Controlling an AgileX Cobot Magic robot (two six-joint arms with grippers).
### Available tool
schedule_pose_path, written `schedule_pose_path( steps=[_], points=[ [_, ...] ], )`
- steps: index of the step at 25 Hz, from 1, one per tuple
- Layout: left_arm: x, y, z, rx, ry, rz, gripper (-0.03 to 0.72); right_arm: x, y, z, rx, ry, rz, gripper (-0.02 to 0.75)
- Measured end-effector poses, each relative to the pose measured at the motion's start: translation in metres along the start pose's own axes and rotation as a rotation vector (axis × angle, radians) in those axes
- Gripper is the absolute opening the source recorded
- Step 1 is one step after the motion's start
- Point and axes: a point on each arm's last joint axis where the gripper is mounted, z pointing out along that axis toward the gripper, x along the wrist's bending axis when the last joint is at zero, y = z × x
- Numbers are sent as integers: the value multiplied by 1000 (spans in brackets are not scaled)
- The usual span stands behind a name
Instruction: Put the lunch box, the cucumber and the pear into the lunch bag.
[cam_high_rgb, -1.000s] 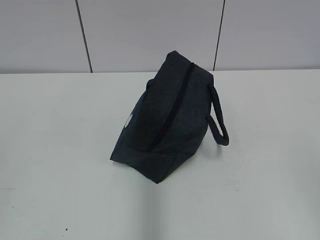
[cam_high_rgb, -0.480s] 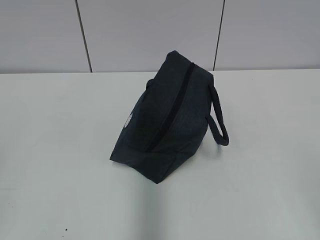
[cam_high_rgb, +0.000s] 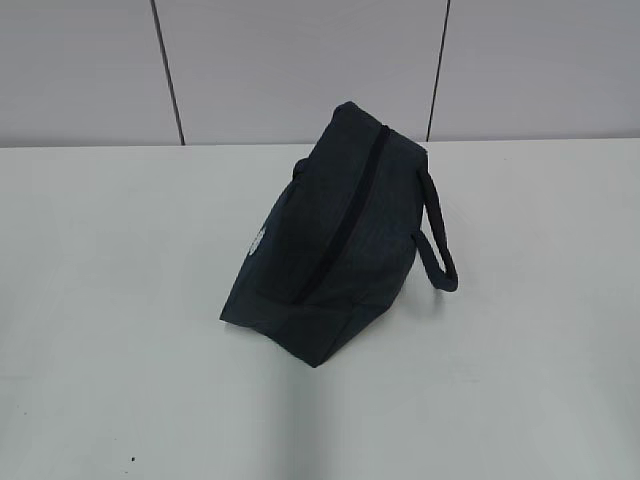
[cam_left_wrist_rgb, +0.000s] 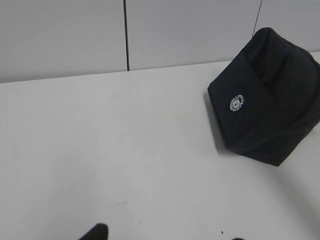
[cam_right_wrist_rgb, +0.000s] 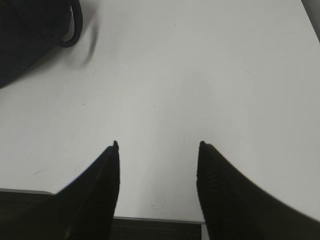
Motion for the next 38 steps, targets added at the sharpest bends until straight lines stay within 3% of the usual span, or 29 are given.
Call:
schedule_pose_path(
  steps=[38],
  points=[
    [-5,0,0,-1,-60,23,435,0,0,0,-3,0,2,395]
  ],
)
